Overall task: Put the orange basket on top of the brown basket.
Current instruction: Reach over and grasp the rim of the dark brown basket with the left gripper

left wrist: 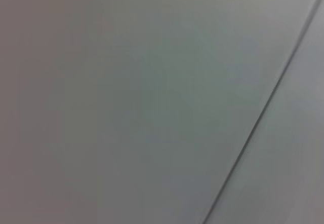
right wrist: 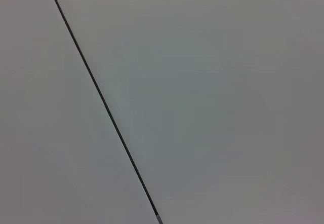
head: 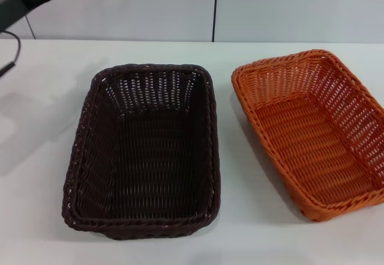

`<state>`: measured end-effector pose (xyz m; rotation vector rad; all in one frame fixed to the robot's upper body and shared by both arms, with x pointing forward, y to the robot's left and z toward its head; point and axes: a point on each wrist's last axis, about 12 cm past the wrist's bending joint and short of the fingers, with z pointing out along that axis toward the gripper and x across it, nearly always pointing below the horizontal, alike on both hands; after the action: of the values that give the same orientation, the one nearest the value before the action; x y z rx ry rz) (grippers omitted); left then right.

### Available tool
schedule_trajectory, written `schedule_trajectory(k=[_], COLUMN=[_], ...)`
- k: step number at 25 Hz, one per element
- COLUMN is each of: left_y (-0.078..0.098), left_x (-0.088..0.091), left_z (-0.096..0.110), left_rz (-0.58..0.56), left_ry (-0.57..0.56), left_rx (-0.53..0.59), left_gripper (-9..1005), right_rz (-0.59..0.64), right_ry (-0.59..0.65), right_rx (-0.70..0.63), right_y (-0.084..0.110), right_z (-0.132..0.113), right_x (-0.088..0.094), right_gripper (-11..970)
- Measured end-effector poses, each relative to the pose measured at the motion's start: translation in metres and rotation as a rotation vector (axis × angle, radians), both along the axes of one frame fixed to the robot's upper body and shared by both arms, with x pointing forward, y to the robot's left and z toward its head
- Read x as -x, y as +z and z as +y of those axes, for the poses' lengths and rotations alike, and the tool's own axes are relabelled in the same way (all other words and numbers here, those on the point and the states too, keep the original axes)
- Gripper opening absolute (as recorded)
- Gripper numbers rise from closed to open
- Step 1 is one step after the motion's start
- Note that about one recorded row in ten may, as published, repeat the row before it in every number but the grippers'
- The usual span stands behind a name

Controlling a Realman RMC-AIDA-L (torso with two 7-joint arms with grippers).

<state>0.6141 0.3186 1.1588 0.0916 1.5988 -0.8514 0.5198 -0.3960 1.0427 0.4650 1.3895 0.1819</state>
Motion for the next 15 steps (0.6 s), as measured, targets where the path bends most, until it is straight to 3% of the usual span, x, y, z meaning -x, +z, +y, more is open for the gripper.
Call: schedule_trajectory(k=[2, 5, 7, 9, 12, 13, 15], left_y=[0.016, 0.027, 0.049, 0.053, 0.069, 0.069, 0.074], left_x=[-0.007, -0.010, -0.010, -0.009, -0.003, -0.003, 0.002], left_z=[0.009, 0.013, 0.016, 0.015, 0.006, 0.006, -0.008], left_rz=[0.159, 0.238, 0.362, 0.392, 0.524, 0.524, 0.596], left_ry=[-0.021, -0.038, -0.085, -0.095, -0.128, -0.128, -0.140], left_rx=[-0.057, -0.104, -0.187, -0.216, -0.370, -0.370, -0.481], left_gripper=[823, 820, 818, 816, 813, 812, 810], right_rz=[0.004, 0.005, 0.004, 0.006, 0.015, 0.015, 0.023], right_ry=[-0.003, -0.008, -0.015, -0.018, -0.023, -0.023, -0.026], right_rx=[-0.001, -0.001, -0.002, -0.002, -0.001, -0.001, 0.000], right_y=[0.000, -0.001, 0.000, -0.001, -0.001, -0.001, -0.001], right_z=[0.000, -0.001, -0.002, -0.003, -0.005, -0.005, -0.006], right_x=[0.000, 0.000, 0.001, 0.001, 0.000, 0.000, -0.001], right_gripper=[770, 769, 769, 768, 767, 767, 767])
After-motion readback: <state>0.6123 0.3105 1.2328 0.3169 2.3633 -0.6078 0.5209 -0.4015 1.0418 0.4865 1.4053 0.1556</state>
